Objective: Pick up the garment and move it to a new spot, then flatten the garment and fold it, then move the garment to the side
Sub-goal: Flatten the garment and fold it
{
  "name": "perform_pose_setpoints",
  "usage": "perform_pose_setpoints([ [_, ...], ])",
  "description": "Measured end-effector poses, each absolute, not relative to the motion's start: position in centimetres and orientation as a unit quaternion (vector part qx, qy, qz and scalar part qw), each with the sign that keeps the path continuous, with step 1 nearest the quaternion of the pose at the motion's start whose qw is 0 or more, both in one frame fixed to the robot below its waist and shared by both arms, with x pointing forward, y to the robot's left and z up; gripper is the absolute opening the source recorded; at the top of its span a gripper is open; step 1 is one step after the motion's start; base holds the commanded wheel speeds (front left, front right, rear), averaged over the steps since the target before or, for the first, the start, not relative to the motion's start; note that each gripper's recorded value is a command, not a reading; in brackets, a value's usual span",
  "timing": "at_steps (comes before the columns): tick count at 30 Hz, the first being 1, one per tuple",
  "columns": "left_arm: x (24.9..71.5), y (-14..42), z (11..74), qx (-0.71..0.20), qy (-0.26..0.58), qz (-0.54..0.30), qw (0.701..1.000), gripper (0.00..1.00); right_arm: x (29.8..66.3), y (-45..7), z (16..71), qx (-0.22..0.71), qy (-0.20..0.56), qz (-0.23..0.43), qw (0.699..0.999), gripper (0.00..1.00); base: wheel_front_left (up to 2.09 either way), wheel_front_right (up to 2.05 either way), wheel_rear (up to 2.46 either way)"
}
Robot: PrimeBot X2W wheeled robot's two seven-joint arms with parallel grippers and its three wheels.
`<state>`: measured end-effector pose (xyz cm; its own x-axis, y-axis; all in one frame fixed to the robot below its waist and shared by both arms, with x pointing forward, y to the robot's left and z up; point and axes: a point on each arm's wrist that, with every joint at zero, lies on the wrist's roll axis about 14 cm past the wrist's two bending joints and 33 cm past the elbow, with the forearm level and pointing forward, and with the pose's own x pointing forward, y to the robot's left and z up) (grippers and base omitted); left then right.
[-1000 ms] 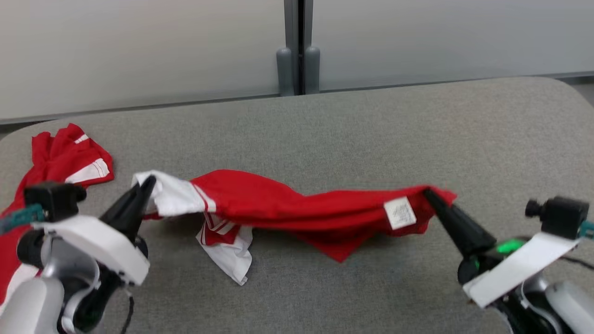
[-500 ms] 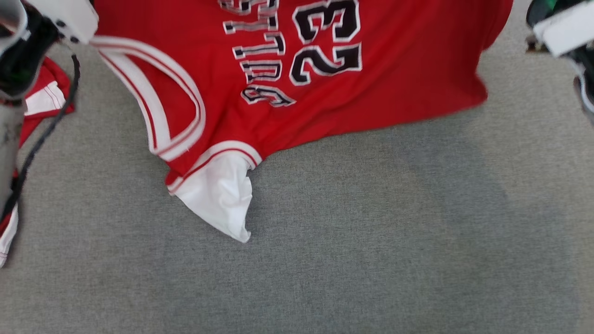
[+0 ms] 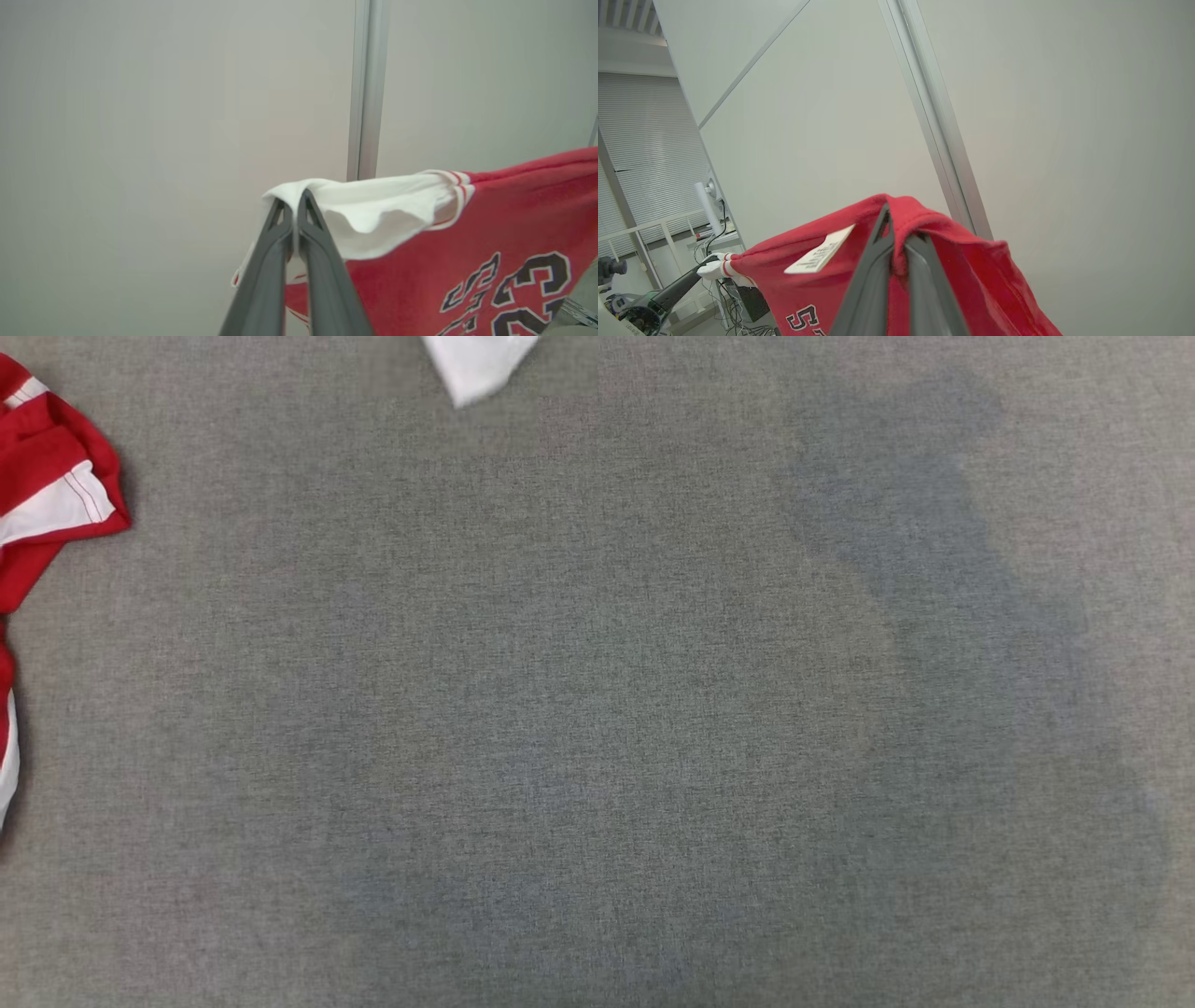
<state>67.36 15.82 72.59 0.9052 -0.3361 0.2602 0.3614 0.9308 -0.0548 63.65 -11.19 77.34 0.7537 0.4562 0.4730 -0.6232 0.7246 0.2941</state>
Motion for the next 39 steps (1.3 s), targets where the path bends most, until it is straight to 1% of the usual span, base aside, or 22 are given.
perform_pose_setpoints([
  [3, 67.2, 15.4, 72.5, -0.046, -0.116, -0.187, 0.974, 0.00, 63.8, -11.1, 76.3, 0.203, -0.168, 0.295, 0.918, 0.00, 0.00, 0.00, 0.00],
  [5, 66.9, 15.2, 71.6, -0.043, -0.100, -0.192, 0.975, 0.00, 63.7, -10.8, 74.3, 0.188, -0.137, 0.296, 0.926, 0.00, 0.00, 0.00, 0.00],
  [8, 66.1, 15.6, 67.9, -0.033, -0.042, -0.194, 0.980, 0.00, 63.2, -10.4, 69.8, 0.186, -0.075, 0.294, 0.935, 0.00, 0.00, 0.00, 0.00],
  [10, 65.1, 16.0, 64.8, -0.033, -0.001, -0.192, 0.981, 0.00, 62.1, -9.9, 66.7, 0.192, -0.030, 0.297, 0.935, 0.00, 0.00, 0.00, 0.00],
  [11, 65.1, 16.0, 64.8, -0.033, -0.001, -0.192, 0.981, 0.00, 62.1, -9.9, 66.7, 0.192, -0.030, 0.297, 0.935, 0.00, 0.00, 0.00, 0.00],
  [14, 62.5, 16.6, 60.5, -0.034, 0.063, -0.193, 0.979, 0.00, 59.5, -9.7, 62.1, 0.195, 0.036, 0.298, 0.934, 0.00, 0.00, 0.00, 0.00],
  [17, 58.7, 17.0, 55.7, -0.038, 0.143, -0.197, 0.969, 0.00, 55.9, -9.3, 57.9, 0.205, 0.105, 0.301, 0.926, 0.00, 0.00, 0.00, 0.00],
  [20, 54.1, 18.1, 51.9, -0.055, 0.229, -0.196, 0.952, 0.00, 51.6, -8.7, 54.6, 0.203, 0.174, 0.312, 0.912, 0.00, 0.00, 0.00, 0.00],
  [25, 45.4, 18.3, 47.6, -0.072, 0.355, -0.219, 0.906, 0.00, 44.8, -8.6, 51.7, 0.196, 0.259, 0.328, 0.887, 0.00, 0.00, 0.00, 0.00],
  [32, 34.9, 17.4, 45.6, -0.076, 0.465, -0.248, 0.847, 0.00, 36.6, -10.1, 48.3, 0.170, 0.368, 0.332, 0.851, 0.00, 0.00, 0.00, 0.00],
  [36, 30.1, 16.9, 45.5, -0.068, 0.510, -0.263, 0.816, 0.00, 33.4, -12.3, 47.0, 0.159, 0.415, 0.318, 0.837, 0.00, 0.00, 0.00, 0.00],
  [39, 27.5, 16.3, 45.8, -0.071, 0.536, -0.275, 0.795, 0.00, 31.2, -14.1, 46.0, 0.151, 0.446, 0.305, 0.828, 0.00, 0.00, 0.00, 0.00],
])
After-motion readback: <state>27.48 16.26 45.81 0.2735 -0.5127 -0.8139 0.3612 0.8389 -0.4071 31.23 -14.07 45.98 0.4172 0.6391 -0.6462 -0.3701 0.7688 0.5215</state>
